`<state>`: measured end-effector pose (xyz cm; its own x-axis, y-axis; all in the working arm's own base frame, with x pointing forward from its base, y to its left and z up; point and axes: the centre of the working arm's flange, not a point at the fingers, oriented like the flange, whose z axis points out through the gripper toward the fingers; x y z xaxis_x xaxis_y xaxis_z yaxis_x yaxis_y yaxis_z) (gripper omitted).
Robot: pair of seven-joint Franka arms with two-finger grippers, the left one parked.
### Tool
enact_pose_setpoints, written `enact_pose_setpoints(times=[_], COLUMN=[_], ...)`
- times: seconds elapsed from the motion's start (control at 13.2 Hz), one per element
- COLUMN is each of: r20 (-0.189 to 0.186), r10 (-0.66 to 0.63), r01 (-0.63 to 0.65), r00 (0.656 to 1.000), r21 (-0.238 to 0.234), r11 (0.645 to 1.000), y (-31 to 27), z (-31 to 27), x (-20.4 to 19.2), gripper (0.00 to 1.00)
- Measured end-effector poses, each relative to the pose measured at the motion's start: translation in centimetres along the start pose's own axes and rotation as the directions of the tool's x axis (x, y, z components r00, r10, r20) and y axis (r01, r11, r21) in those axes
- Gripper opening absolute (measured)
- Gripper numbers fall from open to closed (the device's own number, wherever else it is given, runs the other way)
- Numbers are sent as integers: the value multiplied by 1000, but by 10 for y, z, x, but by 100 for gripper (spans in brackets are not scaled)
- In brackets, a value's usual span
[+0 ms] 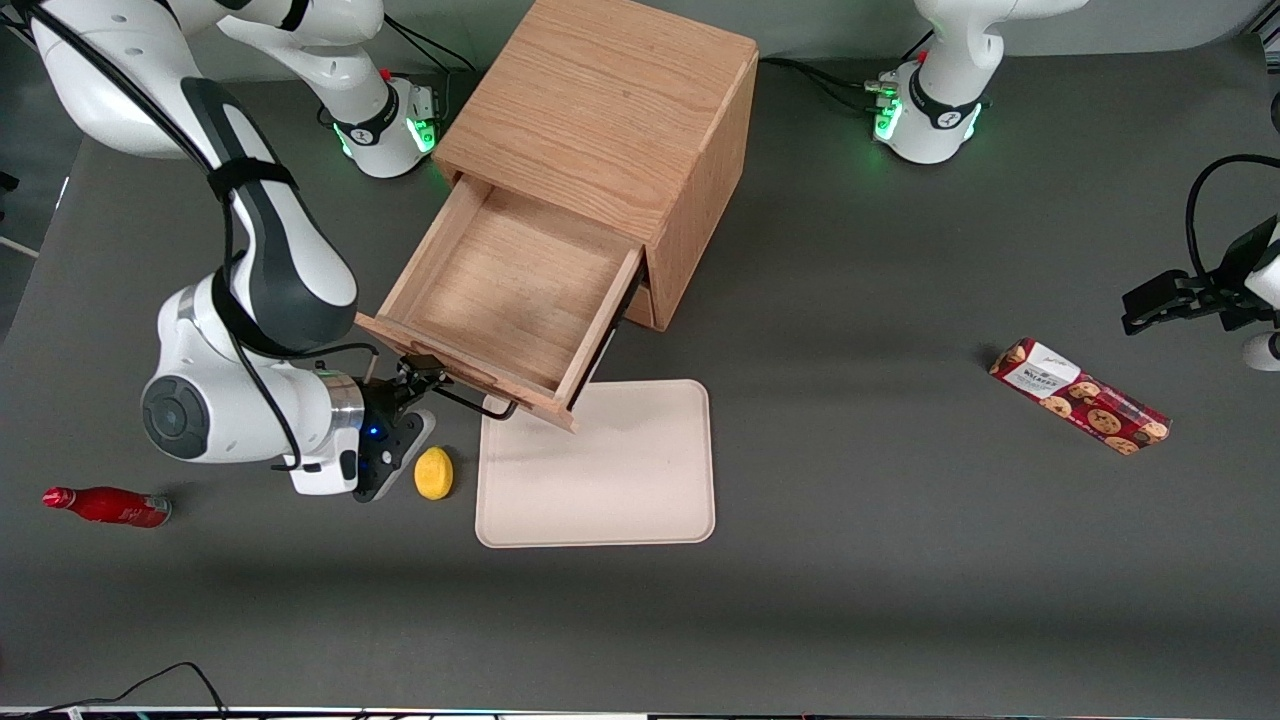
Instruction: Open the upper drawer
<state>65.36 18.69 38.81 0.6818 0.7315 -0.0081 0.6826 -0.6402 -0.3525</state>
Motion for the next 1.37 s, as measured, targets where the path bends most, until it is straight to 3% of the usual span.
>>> enact_pose_setpoints(times=[0.3,0.53,0.61,0.76,0.84,0.99,1.14,1.37], r20=[-16,-67,-66,-27,-20,-44,-77,-110], r10=[-36,-68,-83,-82,-41,131,329,498], r01=[36,61,73,75,36,-138,-338,-510], r00=[999,995,994,996,999,990,941,860], r21=[-33,-106,-144,-184,-197,-221,-233,-231], r11=[999,992,987,980,980,965,912,829], y=[-30,-49,-60,-86,-95,-107,-105,-63], z=[-48,-102,-121,-151,-164,-181,-187,-194], x=[0,-6,-12,-32,-43,-66,-92,-145], gripper=[100,100,100,100,100,100,100,100])
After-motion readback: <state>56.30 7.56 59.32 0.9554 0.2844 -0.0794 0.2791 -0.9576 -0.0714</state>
